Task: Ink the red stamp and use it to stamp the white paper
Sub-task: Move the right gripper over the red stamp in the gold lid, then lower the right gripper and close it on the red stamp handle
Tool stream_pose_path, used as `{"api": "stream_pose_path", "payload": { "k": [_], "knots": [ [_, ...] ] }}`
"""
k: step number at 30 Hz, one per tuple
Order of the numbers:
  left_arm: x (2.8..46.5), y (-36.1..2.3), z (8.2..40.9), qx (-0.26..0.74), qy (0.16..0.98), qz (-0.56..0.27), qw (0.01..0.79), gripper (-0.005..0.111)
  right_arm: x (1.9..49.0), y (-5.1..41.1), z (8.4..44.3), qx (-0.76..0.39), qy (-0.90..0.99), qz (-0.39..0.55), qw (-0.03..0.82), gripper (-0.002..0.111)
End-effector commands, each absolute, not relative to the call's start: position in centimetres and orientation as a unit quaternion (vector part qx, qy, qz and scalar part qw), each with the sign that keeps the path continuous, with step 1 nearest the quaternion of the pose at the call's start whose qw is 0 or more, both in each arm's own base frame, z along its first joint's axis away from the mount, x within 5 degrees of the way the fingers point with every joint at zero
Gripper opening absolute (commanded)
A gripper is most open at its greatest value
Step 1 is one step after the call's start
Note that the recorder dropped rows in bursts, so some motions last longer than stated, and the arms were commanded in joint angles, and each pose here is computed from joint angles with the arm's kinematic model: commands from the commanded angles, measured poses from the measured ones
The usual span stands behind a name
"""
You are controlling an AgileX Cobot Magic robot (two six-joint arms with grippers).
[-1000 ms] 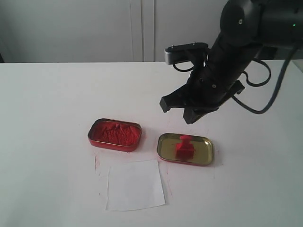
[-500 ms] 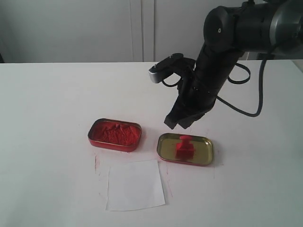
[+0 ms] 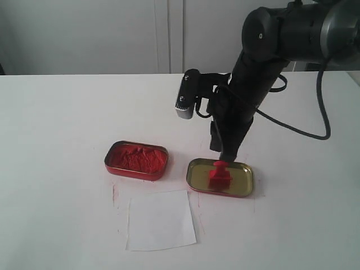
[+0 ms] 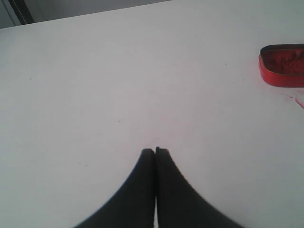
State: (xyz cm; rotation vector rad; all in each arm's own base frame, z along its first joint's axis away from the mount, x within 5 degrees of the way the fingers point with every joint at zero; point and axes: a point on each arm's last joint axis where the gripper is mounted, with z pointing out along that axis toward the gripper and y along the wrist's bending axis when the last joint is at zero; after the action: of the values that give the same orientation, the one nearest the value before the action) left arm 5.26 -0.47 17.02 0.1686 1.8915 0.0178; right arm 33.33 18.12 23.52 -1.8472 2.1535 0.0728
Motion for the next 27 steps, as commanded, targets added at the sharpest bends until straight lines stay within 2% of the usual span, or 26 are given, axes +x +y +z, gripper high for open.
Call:
{"api": "stream_pose_path", "payload": {
  "k": [1, 7, 27],
  "knots": [
    [5.3, -0.5, 17.0, 0.072, 0.809, 0.008, 0.584, 0.000, 33.7, 18.1, 23.1, -0.696, 0.703, 0.006, 0.148, 0.026],
    [5.3, -0.5, 17.0, 0.072, 0.809, 0.008, 0.584, 0.000, 34.1, 17.9, 22.3, -0.713, 0.688, -0.014, 0.135, 0.035],
    [5.3, -0.5, 17.0, 0.072, 0.809, 0.008, 0.584, 0.000, 34.8, 18.3, 18.5, -0.717, 0.692, 0.003, 0.089, 0.035]
  ]
}}
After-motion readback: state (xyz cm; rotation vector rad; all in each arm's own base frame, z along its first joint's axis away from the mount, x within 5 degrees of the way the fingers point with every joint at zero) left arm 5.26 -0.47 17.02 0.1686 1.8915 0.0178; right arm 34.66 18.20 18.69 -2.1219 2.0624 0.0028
